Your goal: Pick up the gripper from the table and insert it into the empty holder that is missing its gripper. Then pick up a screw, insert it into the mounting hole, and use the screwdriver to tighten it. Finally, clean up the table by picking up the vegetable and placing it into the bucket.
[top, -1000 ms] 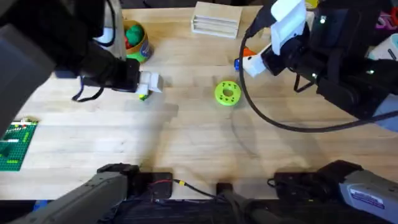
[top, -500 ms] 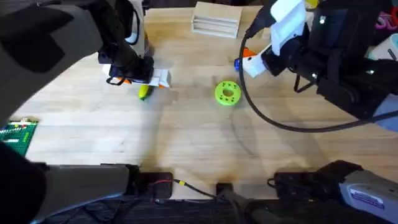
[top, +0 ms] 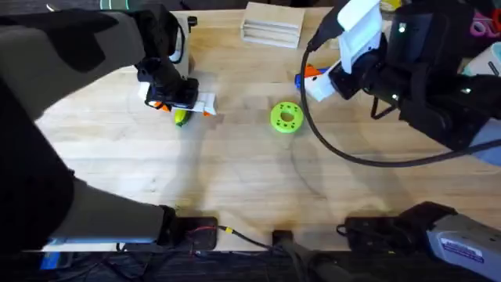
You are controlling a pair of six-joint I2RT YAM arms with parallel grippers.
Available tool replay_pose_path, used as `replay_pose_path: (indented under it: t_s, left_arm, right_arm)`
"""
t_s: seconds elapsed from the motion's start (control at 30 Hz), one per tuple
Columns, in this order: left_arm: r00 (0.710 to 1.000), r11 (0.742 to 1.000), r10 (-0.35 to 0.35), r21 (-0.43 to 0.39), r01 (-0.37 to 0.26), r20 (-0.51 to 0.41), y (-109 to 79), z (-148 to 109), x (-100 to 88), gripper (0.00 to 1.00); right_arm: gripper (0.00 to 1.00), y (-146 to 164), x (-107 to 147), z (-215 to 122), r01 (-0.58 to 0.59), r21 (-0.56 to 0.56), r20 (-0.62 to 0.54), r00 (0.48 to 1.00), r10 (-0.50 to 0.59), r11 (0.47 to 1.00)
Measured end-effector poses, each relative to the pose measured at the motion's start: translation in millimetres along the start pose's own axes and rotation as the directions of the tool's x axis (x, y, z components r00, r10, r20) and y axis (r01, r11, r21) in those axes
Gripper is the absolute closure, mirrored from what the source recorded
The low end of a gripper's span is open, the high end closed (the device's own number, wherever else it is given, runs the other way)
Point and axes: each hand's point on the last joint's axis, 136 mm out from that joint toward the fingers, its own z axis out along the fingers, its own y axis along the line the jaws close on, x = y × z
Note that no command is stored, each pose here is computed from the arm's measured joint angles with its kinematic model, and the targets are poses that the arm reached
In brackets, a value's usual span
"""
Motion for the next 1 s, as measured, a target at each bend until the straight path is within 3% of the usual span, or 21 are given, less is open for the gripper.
replay_pose_path:
  t_s: [1.0]
  left_arm:
    - [1.000,1.000,0.003,-0.002,-0.003,0.020,0.6,17,-13.2,0.080]
  right_arm:
    - [0.012,0,0,0,0.000,0.000,0.000,1.000,0.000,1.000]
